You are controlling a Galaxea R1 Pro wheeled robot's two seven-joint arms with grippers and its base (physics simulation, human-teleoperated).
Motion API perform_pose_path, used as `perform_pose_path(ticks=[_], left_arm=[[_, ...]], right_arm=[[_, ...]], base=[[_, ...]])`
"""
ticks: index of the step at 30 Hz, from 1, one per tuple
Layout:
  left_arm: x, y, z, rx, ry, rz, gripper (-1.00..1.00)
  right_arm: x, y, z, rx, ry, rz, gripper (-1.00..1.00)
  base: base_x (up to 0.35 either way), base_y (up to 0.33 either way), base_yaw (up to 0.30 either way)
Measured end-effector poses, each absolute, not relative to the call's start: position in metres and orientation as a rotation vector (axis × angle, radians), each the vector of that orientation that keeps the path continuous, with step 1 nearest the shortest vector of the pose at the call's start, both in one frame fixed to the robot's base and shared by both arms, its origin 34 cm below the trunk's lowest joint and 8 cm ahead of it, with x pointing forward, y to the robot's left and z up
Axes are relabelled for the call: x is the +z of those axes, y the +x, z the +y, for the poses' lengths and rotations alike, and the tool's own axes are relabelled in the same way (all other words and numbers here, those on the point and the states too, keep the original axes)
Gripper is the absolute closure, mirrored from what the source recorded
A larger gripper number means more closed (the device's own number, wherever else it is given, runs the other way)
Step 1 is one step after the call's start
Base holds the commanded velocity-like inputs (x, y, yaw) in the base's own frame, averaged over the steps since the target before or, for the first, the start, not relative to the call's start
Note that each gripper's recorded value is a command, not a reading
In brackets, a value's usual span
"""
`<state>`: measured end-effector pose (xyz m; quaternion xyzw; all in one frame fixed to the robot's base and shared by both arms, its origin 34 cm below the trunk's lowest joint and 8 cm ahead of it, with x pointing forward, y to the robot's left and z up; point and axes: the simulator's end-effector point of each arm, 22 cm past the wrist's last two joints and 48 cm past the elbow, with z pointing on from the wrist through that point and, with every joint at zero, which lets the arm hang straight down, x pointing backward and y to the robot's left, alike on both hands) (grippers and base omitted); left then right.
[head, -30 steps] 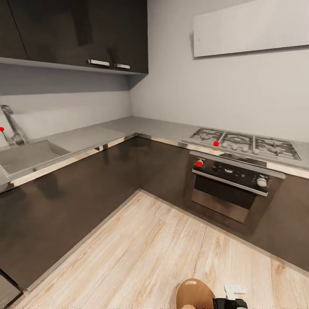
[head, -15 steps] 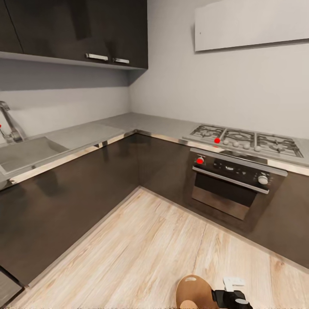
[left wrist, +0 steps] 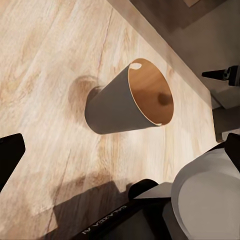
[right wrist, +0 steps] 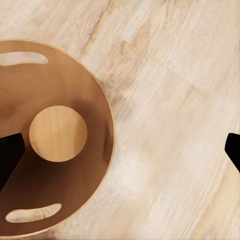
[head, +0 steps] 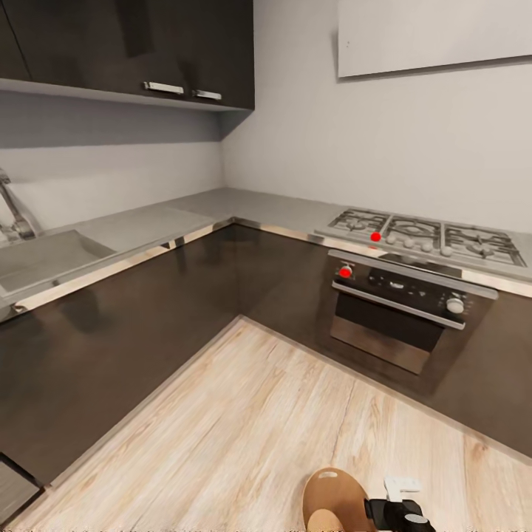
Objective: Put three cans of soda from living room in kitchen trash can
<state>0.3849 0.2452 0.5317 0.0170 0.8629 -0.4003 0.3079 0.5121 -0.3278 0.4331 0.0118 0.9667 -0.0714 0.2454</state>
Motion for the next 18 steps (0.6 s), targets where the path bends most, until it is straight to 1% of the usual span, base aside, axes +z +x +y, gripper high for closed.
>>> perform_pose_path(ticks=[18], left_arm=[[0.524,0.378,0.245,-1.066,0.030,2.308,-1.00]], right_arm=[[0.422,0.503,-0.328,-0.197,0.029,2.668,-1.00]], base=[[0.000,0.000,0.000]])
